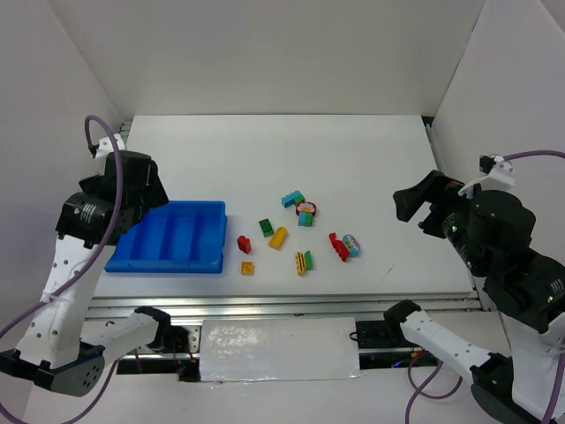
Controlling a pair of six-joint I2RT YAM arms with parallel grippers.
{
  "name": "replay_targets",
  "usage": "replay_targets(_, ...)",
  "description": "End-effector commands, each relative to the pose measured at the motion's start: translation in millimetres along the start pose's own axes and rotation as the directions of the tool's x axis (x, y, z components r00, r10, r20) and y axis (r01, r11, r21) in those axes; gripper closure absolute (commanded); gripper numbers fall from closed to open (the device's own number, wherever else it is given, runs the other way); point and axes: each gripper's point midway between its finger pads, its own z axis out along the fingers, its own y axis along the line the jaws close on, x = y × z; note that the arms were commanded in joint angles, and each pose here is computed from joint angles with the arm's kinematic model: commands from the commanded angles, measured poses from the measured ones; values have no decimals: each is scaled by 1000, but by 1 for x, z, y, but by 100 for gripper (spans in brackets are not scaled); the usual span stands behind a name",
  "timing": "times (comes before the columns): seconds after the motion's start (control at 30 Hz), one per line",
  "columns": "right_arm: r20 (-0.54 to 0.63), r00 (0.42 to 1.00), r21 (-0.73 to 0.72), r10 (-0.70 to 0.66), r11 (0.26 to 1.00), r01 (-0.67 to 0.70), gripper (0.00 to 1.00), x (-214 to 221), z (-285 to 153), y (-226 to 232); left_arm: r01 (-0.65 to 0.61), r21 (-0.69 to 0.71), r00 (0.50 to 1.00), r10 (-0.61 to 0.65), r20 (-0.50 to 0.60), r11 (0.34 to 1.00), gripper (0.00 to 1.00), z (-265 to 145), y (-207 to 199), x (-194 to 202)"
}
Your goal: Sort the legos into containers by color
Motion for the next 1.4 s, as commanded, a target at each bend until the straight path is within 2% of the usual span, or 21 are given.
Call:
replay_targets(0.0,29,1000,-8,-5,1000,5,0,-5,7,4,0,1,999,0,36,1000,1,-2,-1,-11)
replay_targets(0.2,-61,997,-87,-51,995,46,0,25,31,20,-15,21,999,14,30,1000,2,-1,-7,-12)
replay_targets(0.3,-169,983,-74,-65,996,53,0,62,59,21,-14,35,999,13,33,999,1,-2,-9,-12)
replay_targets(0.4,-341,937,50,-80,993,103,0,120,102,0,-17,56,999,16,31,998,1,-1,-13,-11)
replay_targets(0.43,-431,900,121,-70,984,134,0,151,120,-13,-21,62,999,19,30,998,1,-2,-14,-11)
replay_targets(0.53,-510,860,217,-16,965,147,0,193,143,-31,-30,80,999,27,31,996,1,-3,-15,-10)
replay_targets(0.63,-530,846,296,59,948,119,3,223,172,-39,-39,94,999,37,20,995,1,-2,-16,-4)
replay_targets(0.73,-582,813,236,25,962,139,7,244,189,-32,-43,110,999,43,11,993,1,0,-18,3)
replay_targets(0.8,-616,786,170,-44,967,188,9,251,196,-29,-50,116,999,49,8,992,1,0,-18,6)
replay_targets(0.9,-680,720,75,-139,963,257,7,268,207,-28,-61,121,998,61,5,991,1,1,-17,10)
replay_targets(1.0,-730,661,41,-175,954,298,1,281,210,-36,-60,128,998,58,13,990,1,0,-16,10)
replay_targets(1.07,-741,644,24,-190,951,309,0,285,211,-40,-63,136,998,62,12,989,1,0,-17,11)
replay_targets(1.17,-738,642,5,-207,950,313,1,285,216,-39,-70,143,998,69,7,987,1,0,-19,13)
replay_targets(1.3,-706,669,31,-232,934,356,4,272,227,-41,-75,156,997,77,-4,985,1,2,-24,14)
replay_targets(1.33,-697,675,21,-242,934,357,5,270,230,-38,-75,161,997,76,-5,984,1,2,-25,14)
replay_targets(1.37,-688,672,-19,-274,932,362,11,267,233,-33,-80,166,997,83,-11,983,1,3,-27,14)
